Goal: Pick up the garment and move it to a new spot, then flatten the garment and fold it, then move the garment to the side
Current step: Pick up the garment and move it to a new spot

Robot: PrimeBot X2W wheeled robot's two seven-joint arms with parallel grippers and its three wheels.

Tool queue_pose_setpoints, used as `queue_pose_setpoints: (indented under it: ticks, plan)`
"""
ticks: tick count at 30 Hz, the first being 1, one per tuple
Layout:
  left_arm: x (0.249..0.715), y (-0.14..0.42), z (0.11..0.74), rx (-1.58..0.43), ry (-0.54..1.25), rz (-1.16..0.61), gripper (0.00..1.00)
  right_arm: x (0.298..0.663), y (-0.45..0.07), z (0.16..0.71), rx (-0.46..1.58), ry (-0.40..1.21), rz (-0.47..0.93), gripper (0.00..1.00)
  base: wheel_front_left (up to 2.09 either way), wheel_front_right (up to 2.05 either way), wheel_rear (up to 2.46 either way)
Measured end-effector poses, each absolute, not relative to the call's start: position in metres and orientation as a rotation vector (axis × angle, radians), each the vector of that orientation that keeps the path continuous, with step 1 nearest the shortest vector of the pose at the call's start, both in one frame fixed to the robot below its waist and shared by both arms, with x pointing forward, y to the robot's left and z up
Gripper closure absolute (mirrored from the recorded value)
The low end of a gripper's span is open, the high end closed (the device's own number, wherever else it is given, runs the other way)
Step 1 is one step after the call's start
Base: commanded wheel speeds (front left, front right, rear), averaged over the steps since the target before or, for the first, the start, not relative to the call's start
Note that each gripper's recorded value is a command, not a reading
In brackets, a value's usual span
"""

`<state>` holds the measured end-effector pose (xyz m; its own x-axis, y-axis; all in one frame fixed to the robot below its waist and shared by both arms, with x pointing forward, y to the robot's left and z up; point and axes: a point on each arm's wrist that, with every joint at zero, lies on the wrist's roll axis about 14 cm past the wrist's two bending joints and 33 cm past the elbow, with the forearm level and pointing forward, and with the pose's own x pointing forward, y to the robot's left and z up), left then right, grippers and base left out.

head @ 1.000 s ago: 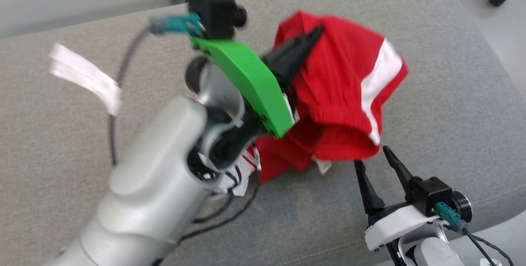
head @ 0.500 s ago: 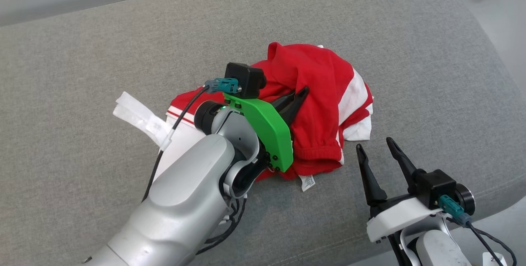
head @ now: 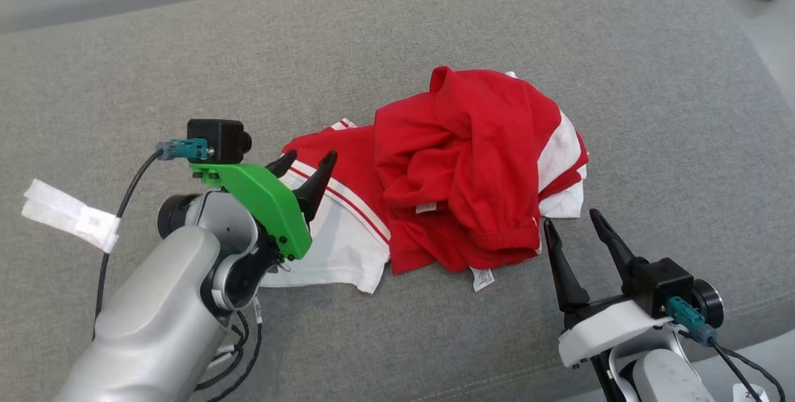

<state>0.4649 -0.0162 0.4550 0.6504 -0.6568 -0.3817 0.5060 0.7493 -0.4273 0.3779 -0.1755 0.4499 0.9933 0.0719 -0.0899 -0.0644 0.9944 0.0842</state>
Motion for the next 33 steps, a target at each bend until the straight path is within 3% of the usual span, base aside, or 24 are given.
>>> queue_pose_setpoints:
  ticks: [2, 11, 21, 23, 24, 28, 33]
  plan:
    - [0.464, -0.007, 0.443, -0.37, 0.61, -0.634, 0.0, 0.38, -0.172, 0.449, 0.079, 0.097, 0.079, 0.0, 0.0, 0.0, 0.0]
    - [0.494, 0.008, 0.418, -0.265, 0.631, -0.602, 0.0, 0.393, -0.166, 0.443, 0.058, 0.108, 0.105, 0.0, 0.0, 0.0, 0.0]
    - [0.495, 0.0, 0.379, -0.171, 0.733, -0.661, 0.0, 0.387, -0.18, 0.43, 0.05, 0.15, 0.063, 0.0, 0.0, 0.0, 0.0]
    - [0.492, -0.004, 0.379, -0.191, 0.743, -0.671, 0.91, 0.386, -0.181, 0.43, 0.053, 0.151, 0.058, 0.0, 0.0, 0.0, 0.0]
    - [0.491, -0.006, 0.381, -0.197, 0.744, -0.677, 1.0, 0.385, -0.182, 0.43, 0.055, 0.15, 0.055, 0.0, 0.0, 0.0, 0.0]
    - [0.495, -0.018, 0.403, -0.219, 0.648, -0.717, 1.0, 0.384, -0.184, 0.432, 0.063, 0.145, 0.048, 0.0, 0.0, 0.0, 0.0]
    - [0.52, -0.023, 0.476, -0.27, 0.44, -0.766, 1.0, 0.383, -0.182, 0.432, 0.073, 0.144, 0.051, 0.0, 0.0, 0.0, 0.0]
